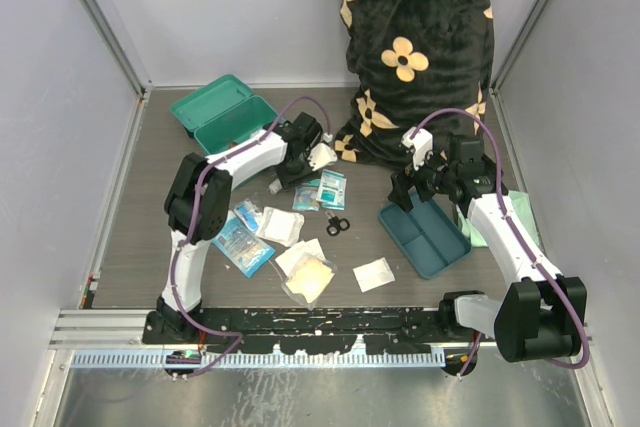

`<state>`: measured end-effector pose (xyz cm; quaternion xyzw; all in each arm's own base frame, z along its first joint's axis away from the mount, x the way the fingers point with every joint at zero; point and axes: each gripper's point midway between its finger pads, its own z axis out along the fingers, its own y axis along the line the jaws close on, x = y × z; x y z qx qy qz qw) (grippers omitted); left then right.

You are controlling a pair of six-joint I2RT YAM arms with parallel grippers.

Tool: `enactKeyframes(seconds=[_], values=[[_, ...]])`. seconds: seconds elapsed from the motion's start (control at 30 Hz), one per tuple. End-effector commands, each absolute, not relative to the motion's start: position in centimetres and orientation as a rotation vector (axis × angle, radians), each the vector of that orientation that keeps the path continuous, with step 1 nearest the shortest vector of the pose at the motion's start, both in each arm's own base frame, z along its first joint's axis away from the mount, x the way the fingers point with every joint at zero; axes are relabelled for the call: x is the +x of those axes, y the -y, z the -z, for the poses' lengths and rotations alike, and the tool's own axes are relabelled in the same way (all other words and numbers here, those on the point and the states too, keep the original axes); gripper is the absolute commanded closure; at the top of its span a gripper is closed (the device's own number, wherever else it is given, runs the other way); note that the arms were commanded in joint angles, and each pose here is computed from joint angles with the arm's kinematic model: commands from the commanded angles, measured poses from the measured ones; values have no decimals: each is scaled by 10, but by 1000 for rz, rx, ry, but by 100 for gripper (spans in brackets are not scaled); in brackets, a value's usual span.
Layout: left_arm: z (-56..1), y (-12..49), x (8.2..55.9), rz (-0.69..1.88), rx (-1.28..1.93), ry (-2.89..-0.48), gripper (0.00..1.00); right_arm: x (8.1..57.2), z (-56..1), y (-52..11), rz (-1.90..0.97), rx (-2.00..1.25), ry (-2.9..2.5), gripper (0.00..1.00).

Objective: Organize the medicine kit
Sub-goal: Pick up the medical item at the center of the board.

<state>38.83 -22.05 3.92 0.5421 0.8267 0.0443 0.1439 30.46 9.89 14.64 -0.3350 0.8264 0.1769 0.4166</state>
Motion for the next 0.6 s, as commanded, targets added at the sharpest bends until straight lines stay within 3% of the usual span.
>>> enactKeyframes(seconds=[0.0,0.33,0.57], values=[[-54,223,370,-26,1555,-2404,51,312,-162,-99,-415,-849,-2019,0],[-44,211,376,-133,1547,-2407,40,312,-161,-98,-411,-851,-2019,0],[-58,213,383,-153,1481,-2366,59,312,-161,-98,-414,-852,-2019,0]])
